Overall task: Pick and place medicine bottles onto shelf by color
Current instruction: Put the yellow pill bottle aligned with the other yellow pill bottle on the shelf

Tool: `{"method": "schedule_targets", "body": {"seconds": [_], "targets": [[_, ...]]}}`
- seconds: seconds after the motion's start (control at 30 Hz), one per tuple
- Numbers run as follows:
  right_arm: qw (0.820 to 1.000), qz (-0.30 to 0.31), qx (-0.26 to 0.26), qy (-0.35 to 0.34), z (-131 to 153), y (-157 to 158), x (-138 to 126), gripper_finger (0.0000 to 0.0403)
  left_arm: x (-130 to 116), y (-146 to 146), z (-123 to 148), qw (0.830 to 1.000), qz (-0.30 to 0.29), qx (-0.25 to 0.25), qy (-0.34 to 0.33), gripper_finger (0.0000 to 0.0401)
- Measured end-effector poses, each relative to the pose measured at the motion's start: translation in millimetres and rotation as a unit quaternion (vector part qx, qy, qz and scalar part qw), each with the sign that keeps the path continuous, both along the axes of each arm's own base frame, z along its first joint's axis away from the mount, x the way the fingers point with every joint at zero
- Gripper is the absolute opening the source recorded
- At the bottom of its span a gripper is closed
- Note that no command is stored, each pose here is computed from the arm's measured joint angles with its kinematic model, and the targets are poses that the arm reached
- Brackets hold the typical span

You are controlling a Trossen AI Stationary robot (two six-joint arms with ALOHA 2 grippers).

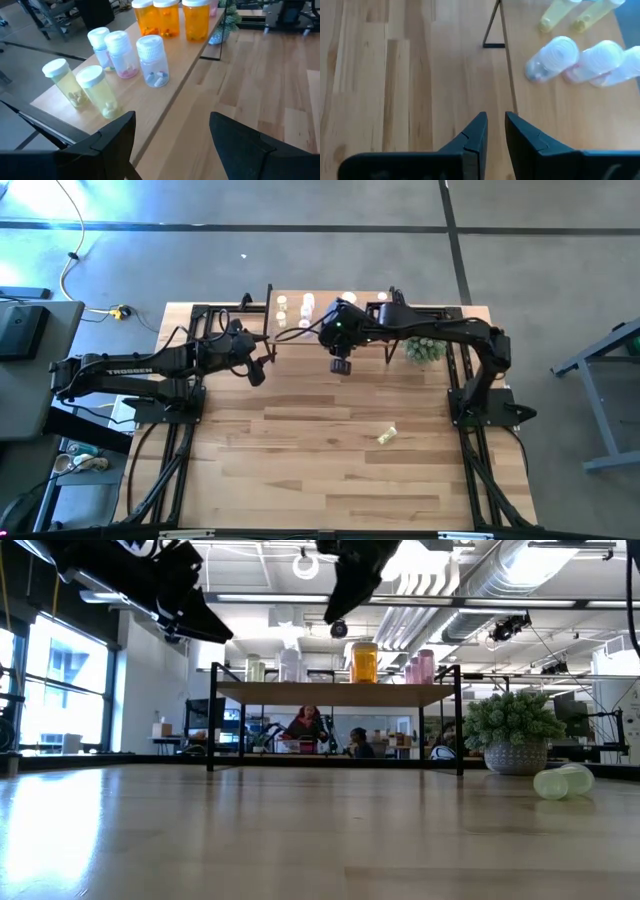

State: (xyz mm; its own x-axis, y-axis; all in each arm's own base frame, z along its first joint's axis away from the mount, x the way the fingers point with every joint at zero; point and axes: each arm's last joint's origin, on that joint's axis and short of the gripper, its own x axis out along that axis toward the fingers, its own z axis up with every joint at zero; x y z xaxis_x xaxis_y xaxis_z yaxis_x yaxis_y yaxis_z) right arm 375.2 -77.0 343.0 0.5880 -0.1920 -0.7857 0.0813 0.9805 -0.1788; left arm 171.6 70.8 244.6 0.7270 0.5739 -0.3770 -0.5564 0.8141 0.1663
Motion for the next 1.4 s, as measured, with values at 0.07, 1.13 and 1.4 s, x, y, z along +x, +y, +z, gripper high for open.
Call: {"method": "schedule_targets", "body": {"seconds": [0.07,1.13,1.4], "targets": [[1.0,0.006,-0.002,0.007,4.6,2.5,-6.2,0.0058,0.4,-0.8,0.1,1.0,-0.002,0.0,0.0,0.0243],[0.982,-0.071,0.17,-0.033,-61.8,68.2,-157.1,0.0029,3.2,-5.2,2.9,0.999,-0.002,-0.024,-0.038,0.0243],[0.977,-0.061,0.204,-0.009,-85.7,87.8,-163.6,0.0096,4.4,-7.1,2.6,0.997,-0.03,-0.054,-0.051,0.0243]]}}
